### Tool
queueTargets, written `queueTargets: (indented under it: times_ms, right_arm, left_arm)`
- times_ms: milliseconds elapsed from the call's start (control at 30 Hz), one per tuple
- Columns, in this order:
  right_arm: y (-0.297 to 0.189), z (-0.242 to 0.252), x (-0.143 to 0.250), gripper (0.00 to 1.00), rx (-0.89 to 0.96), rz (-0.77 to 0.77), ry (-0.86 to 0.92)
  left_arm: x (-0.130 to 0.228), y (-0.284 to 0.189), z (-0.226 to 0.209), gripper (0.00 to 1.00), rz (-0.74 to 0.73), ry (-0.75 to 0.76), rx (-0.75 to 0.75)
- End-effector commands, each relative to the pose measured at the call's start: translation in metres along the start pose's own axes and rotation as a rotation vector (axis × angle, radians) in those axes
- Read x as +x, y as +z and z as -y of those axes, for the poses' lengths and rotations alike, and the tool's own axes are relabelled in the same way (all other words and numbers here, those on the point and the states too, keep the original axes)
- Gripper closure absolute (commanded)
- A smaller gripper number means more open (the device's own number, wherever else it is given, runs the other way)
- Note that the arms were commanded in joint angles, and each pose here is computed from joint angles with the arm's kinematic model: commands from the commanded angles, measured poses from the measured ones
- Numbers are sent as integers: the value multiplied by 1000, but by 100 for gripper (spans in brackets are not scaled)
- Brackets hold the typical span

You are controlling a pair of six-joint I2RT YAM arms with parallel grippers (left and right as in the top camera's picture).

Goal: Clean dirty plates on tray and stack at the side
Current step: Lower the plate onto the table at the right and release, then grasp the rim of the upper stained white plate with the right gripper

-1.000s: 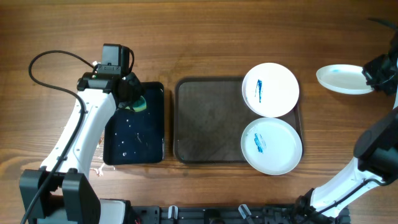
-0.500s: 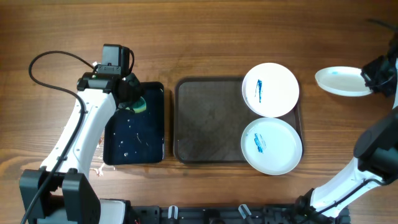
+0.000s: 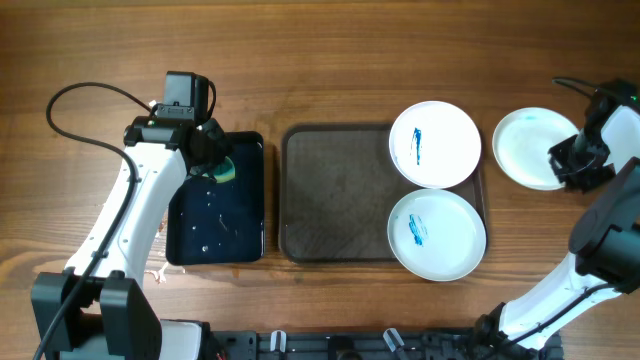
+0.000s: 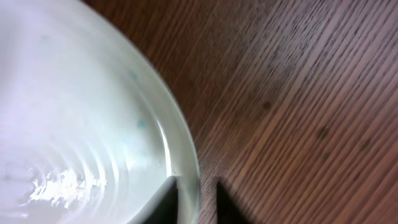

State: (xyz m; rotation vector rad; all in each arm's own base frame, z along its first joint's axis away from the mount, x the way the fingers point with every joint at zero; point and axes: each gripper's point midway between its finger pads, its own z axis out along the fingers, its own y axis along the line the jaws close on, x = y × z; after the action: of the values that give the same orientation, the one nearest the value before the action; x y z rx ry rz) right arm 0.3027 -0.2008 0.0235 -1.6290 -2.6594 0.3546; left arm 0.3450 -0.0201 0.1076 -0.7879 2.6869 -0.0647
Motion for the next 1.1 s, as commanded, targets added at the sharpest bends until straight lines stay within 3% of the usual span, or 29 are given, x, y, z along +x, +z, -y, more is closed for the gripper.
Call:
queueTargets:
  times_ms: [0, 200, 267, 367, 400, 433, 467, 500, 533, 567, 633, 833, 933, 1067]
  right_arm:
    - [4, 0, 4, 57, -9, -24, 9]
    - [-27, -4, -5, 54, -64, 13, -14]
    - [-56, -15, -11, 30, -153, 58, -78]
    - [-105, -32, -11, 18, -290, 138, -175]
    - [-128, -41, -5, 2, -365, 171, -235]
    - [-147, -51, 4, 1, -442, 192, -298]
    - [-167, -62, 15, 1, -526, 209, -370]
    - [-184, -73, 29, 9, -606, 214, -433]
    - [-198, -81, 42, 26, -662, 214, -479]
    - [-206, -88, 53, 30, -696, 214, -529]
    - [-206, -100, 70, 0, -708, 187, -560]
    - [-132, -126, 119, 1, -643, -15, -686]
    - [-110, -132, 122, 19, -633, -42, -701]
    - [-86, -137, 128, 25, -623, -89, -702]
  left_arm:
    - [-6, -3, 3, 96, 23, 8, -2]
    - [-7, -3, 4, 96, 26, 8, 0]
    - [-8, -3, 4, 96, 29, 7, 2]
    - [-8, -3, 4, 96, 30, 7, 3]
    - [-8, -3, 4, 96, 30, 7, 3]
    - [-8, -3, 4, 96, 30, 7, 3]
    - [-8, -3, 4, 96, 30, 7, 3]
    - [-8, -3, 4, 96, 30, 7, 3]
    - [-9, -3, 5, 96, 32, 7, 5]
    - [-9, -3, 5, 96, 35, 6, 7]
    - [-11, -3, 6, 96, 41, 6, 11]
    - [-15, -3, 9, 96, 57, 8, 23]
    - [-15, -3, 9, 96, 57, 8, 23]
    - [-15, -3, 9, 96, 57, 8, 23]
